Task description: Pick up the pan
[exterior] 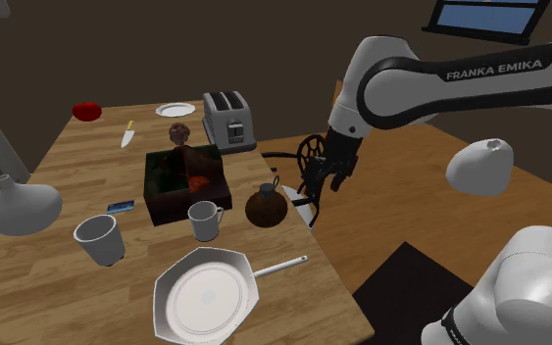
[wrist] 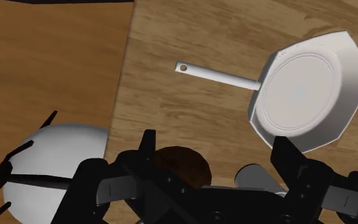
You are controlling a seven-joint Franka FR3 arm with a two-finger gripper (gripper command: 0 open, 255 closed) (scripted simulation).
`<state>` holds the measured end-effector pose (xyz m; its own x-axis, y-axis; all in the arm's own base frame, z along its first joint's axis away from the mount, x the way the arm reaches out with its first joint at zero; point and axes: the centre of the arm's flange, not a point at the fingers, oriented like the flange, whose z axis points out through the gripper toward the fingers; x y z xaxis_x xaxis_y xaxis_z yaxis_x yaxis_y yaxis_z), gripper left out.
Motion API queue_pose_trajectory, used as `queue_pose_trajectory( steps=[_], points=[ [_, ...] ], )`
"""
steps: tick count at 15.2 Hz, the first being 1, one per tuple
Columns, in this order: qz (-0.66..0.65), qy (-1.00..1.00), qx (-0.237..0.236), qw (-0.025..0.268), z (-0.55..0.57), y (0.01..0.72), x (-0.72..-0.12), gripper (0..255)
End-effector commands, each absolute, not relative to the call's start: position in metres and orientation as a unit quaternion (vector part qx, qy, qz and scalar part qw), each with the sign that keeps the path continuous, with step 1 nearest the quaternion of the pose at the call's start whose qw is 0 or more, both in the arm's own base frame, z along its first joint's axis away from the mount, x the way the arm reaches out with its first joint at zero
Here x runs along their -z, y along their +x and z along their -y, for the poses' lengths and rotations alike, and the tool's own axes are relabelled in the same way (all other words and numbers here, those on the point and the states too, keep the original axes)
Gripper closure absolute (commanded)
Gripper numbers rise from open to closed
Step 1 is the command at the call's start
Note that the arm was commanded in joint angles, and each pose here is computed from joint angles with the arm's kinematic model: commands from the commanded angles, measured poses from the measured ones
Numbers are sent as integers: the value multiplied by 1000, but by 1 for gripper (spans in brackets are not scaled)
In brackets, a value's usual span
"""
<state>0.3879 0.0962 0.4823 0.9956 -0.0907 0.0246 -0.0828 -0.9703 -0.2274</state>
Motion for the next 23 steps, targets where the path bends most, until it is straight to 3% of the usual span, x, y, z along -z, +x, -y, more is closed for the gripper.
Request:
queue_pose_trajectory(
  steps=[1,19,23],
  points=[
    [-42,-991,13,123,-109,401,-462,0],
    [-20,-979,-33,199,-236,491,-286,0],
    [-20,-979,-34,200,-237,492,-269,0]
  ],
)
